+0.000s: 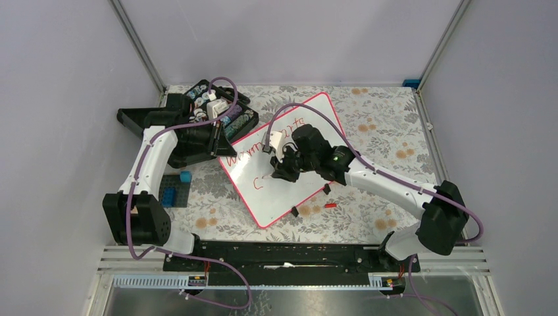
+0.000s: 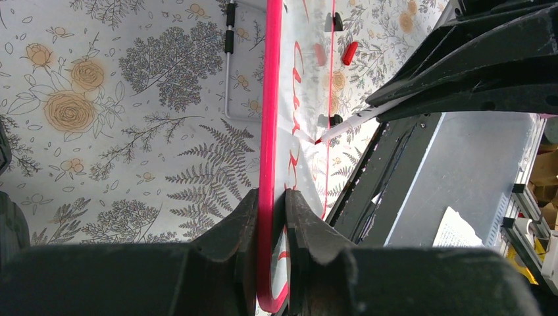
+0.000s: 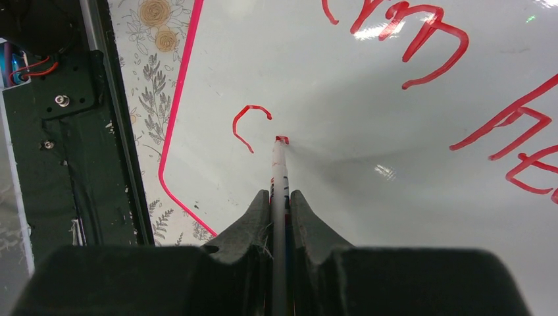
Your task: Write a sentence on the whiteboard
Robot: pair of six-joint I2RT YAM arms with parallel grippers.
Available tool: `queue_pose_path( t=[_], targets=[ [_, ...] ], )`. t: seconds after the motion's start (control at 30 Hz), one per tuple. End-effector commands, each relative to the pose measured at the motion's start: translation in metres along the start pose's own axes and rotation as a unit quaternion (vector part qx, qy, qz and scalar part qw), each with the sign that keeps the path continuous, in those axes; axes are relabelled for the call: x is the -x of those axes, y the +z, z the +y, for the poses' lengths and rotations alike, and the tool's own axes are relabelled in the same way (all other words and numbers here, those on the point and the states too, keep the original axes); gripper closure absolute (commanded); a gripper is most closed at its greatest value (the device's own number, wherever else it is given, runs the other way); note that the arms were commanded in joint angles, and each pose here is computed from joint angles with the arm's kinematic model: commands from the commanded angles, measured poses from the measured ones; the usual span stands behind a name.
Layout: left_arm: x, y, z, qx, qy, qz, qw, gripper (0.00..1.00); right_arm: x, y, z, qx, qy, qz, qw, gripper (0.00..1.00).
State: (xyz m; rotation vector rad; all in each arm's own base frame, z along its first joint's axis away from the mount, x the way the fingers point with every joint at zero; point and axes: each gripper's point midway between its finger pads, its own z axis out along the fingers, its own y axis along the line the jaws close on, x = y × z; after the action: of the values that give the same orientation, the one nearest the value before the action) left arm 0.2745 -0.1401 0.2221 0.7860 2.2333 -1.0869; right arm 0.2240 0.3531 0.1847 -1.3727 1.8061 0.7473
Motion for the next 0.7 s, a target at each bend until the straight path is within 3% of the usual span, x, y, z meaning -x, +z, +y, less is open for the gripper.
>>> queue_pose_path(
  t=[0.0, 0.67],
  targets=[
    [0.001, 0.005, 0.010, 0.008, 0.023, 0.004, 1.000, 1.00, 0.003, 0.001, 0.009, 0.013, -0.008, -0.012, 1.000, 1.00],
    [0.001, 0.006, 0.012, 0.008, 0.020, 0.006, 1.000, 1.00, -0.010, -0.018, -0.010, -0.030, -0.022, 0.006, 0.999, 1.00]
  ],
)
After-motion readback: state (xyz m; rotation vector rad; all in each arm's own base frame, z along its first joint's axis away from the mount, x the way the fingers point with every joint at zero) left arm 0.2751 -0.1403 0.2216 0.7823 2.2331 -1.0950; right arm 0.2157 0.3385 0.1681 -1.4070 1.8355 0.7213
